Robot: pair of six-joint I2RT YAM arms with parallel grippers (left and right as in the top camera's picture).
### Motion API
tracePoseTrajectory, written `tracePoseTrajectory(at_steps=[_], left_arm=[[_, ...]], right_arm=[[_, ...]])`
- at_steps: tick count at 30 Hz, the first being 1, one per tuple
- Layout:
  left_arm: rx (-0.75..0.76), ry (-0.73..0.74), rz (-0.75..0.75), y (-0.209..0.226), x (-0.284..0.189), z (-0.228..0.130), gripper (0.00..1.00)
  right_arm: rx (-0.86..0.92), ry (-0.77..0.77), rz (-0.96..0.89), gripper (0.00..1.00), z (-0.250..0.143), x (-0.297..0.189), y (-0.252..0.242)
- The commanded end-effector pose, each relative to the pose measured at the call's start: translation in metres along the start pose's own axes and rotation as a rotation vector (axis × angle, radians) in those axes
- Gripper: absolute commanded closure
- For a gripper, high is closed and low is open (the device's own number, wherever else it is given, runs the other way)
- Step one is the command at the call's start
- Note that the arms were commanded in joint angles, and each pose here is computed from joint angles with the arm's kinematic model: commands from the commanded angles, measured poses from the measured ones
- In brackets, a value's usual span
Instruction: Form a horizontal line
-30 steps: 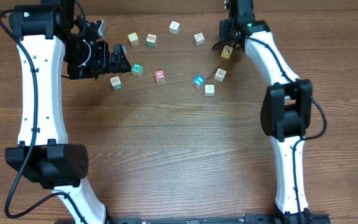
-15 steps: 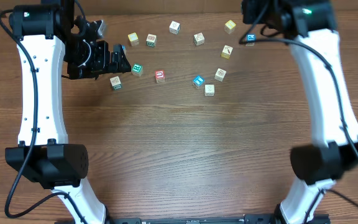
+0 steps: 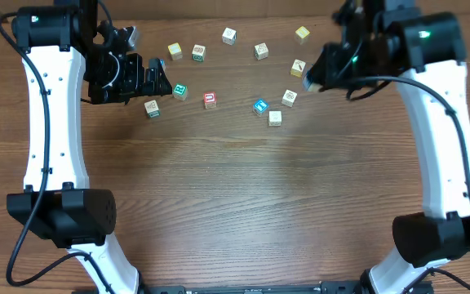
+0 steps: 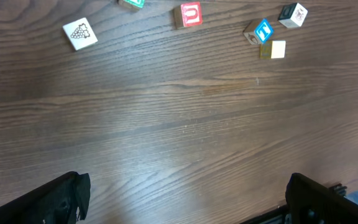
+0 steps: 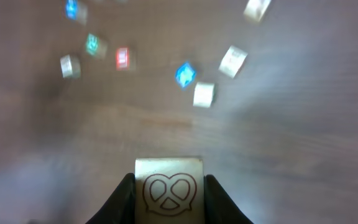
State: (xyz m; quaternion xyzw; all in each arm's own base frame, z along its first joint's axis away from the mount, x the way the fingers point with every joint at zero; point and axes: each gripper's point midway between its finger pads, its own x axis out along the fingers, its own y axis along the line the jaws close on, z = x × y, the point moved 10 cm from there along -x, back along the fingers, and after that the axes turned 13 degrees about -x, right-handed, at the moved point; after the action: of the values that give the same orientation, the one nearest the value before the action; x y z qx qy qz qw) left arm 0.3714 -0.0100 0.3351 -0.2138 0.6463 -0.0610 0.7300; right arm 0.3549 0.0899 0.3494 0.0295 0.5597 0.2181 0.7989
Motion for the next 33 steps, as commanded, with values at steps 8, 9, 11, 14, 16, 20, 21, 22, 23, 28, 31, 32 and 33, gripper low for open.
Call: tracePoseTrajectory(at_steps=[8, 9, 11, 14, 16, 20, 21, 22, 23, 28, 31, 32, 33], left_arm=[[0.009, -0.011, -0.004, -0.003, -0.001, 0.002, 0.00], [0.009, -0.011, -0.003, -0.003, -0.001, 0.002, 0.00], [0.009, -0.011, -0.004, -0.003, -0.001, 0.002, 0.01], [0.009, -0.011, -0.003, -0.003, -0.001, 0.002, 0.01], [0.009, -0.011, -0.004, -0.003, -0.001, 0.002, 0.00], [0.009, -0.011, -0.004, -0.003, -0.001, 0.002, 0.00], [0.009, -0.011, -0.003, -0.003, -0.001, 0.002, 0.00], [0.009, -0.011, -0.004, -0.003, -0.001, 0.002, 0.00], [0.009, -0.011, -0.004, -0.003, -0.001, 0.002, 0.00], [0.009, -0.011, -0.004, -0.003, -0.001, 0.002, 0.00], [0.009, -0.011, -0.004, -0.003, -0.001, 0.002, 0.00], [0.009, -0.011, -0.004, -0.003, -0.001, 0.002, 0.01], [0.009, -0.011, -0.004, -0.003, -0.001, 0.002, 0.00]], right_arm=[[0.113, 0.220, 0.284, 0.82, -0.057, 0.124, -0.021], [0.120, 0.229, 0.300, 0.82, -0.064, 0.133, -0.022], [0.129, 0.239, 0.322, 0.82, -0.077, 0.151, -0.027], [0.127, 0.233, 0.328, 0.82, -0.098, 0.177, -0.035], [0.116, 0.211, 0.327, 0.83, -0.108, 0.190, -0.039], [0.091, 0.155, 0.325, 0.85, -0.125, 0.212, -0.046], [0.088, 0.143, 0.325, 0.85, -0.128, 0.215, -0.047], [0.083, 0.126, 0.325, 0.85, -0.131, 0.219, -0.048], [0.085, 0.113, 0.324, 0.85, -0.133, 0.221, -0.049], [0.064, 0.070, 0.311, 0.84, -0.137, 0.228, -0.052], [0.064, 0.074, 0.265, 0.82, -0.137, 0.229, -0.055], [0.064, 0.075, 0.257, 0.80, -0.138, 0.229, -0.056], [0.064, 0.075, 0.253, 0.78, -0.138, 0.229, -0.056]])
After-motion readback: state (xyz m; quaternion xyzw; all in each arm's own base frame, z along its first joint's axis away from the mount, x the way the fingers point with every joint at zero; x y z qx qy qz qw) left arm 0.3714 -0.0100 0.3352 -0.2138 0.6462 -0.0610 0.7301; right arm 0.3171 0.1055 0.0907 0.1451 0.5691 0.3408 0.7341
